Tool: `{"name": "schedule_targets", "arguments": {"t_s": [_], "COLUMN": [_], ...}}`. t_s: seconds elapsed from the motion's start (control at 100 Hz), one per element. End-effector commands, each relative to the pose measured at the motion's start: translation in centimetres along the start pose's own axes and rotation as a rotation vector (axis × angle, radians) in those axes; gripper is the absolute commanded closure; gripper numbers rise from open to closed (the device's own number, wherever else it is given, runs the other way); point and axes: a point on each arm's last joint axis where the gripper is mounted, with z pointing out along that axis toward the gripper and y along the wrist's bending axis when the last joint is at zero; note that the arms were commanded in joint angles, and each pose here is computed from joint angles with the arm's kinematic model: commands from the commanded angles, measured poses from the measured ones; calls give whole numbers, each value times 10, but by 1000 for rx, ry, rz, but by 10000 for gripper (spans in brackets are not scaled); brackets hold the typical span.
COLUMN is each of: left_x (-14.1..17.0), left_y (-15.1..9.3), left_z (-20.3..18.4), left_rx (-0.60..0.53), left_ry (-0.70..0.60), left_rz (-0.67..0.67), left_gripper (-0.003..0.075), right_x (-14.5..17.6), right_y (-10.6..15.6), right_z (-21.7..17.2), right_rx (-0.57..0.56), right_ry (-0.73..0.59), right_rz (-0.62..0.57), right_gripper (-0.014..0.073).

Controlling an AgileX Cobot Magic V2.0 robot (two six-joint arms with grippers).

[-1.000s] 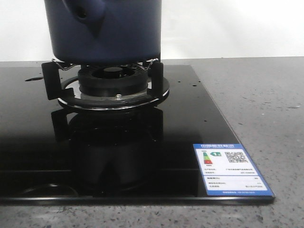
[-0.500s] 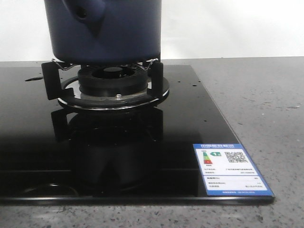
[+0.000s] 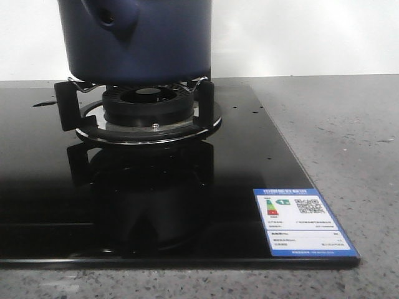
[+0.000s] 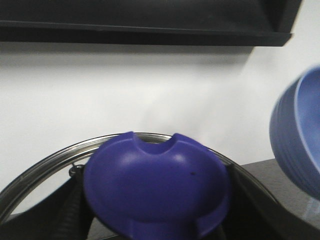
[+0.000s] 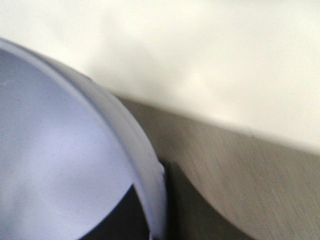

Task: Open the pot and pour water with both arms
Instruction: 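Lower the light blue bowl back onto the counter with the right gripper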

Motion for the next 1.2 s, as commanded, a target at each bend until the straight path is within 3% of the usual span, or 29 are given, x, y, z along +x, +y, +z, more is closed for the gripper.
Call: {"name": "schedule_targets", "arguments": {"t_s": [0.0, 0.15, 0.41, 0.71, 0.95, 1.06, 1.19], "left_x": [-27, -26, -26, -25, -25, -25, -25], "left_y": [-6, -13, -14, -14, -14, -14, -15], "left_z": [-9, -9, -9, -9, -9, -9, -9], "left_rx": [-11, 18, 23, 26, 26, 26, 27], "left_ry": [-164, -164, -162, -156, -156, -156, -156], "left_rz": [-17, -19, -19, -19, -19, -19, -19], "left_gripper": [383, 383, 383, 383, 383, 383, 383], "right_x": [4, 47, 104, 122, 122, 124, 125], "right_y": [-26, -61, -84, -84, -84, -83, -83], "right_z": [-26, -8, 23, 50, 51, 50, 50], "right_rx": [61, 127, 152, 105, 105, 93, 92], "right_ry": [67, 263, 360, 419, 420, 444, 454], "right_rz": [62, 162, 250, 316, 317, 293, 282], "right_gripper": [637, 637, 637, 637, 629, 533, 295]}}
